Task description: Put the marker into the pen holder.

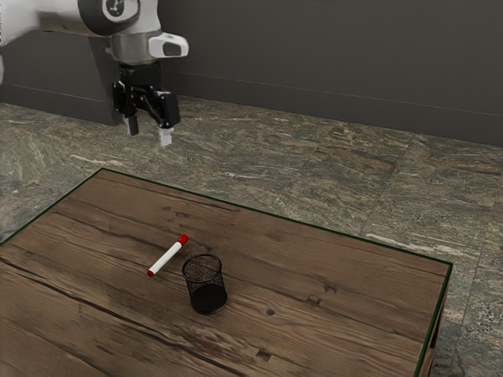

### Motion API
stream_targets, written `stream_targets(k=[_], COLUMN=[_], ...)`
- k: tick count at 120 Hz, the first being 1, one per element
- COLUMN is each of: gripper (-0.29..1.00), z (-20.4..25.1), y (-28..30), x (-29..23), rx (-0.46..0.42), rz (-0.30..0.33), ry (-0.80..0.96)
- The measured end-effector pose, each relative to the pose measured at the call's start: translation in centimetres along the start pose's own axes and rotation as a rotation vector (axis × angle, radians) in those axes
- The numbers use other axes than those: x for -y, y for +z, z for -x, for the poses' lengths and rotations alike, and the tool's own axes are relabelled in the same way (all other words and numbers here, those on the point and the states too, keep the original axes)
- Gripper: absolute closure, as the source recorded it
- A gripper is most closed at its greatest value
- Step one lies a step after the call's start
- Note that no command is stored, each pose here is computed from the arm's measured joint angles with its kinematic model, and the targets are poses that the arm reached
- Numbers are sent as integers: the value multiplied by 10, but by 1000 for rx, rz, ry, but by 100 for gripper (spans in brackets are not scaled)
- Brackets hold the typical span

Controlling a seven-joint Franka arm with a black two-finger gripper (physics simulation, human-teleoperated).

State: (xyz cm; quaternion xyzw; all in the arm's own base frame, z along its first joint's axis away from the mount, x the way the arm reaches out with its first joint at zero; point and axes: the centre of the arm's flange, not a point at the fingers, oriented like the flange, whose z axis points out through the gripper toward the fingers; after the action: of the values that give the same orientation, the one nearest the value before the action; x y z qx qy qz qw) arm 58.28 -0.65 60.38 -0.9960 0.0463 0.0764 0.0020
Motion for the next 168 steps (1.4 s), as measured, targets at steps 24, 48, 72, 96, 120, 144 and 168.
stream_targets(k=[24,48,72,96,120,144,168], gripper=[2,2,2,2,2,3,-10], z=[-10,-17,-67,-102,-142,-166,-149], y=[11,31,123,180,250,324,356], x=[24,87,113,138,111,88,96], rx=[-20,-10,85,88,61,49,52], rz=[10,49,-2,-63,-32,30,48], ry=[-18,-124,-140,-120,-37,10,14])
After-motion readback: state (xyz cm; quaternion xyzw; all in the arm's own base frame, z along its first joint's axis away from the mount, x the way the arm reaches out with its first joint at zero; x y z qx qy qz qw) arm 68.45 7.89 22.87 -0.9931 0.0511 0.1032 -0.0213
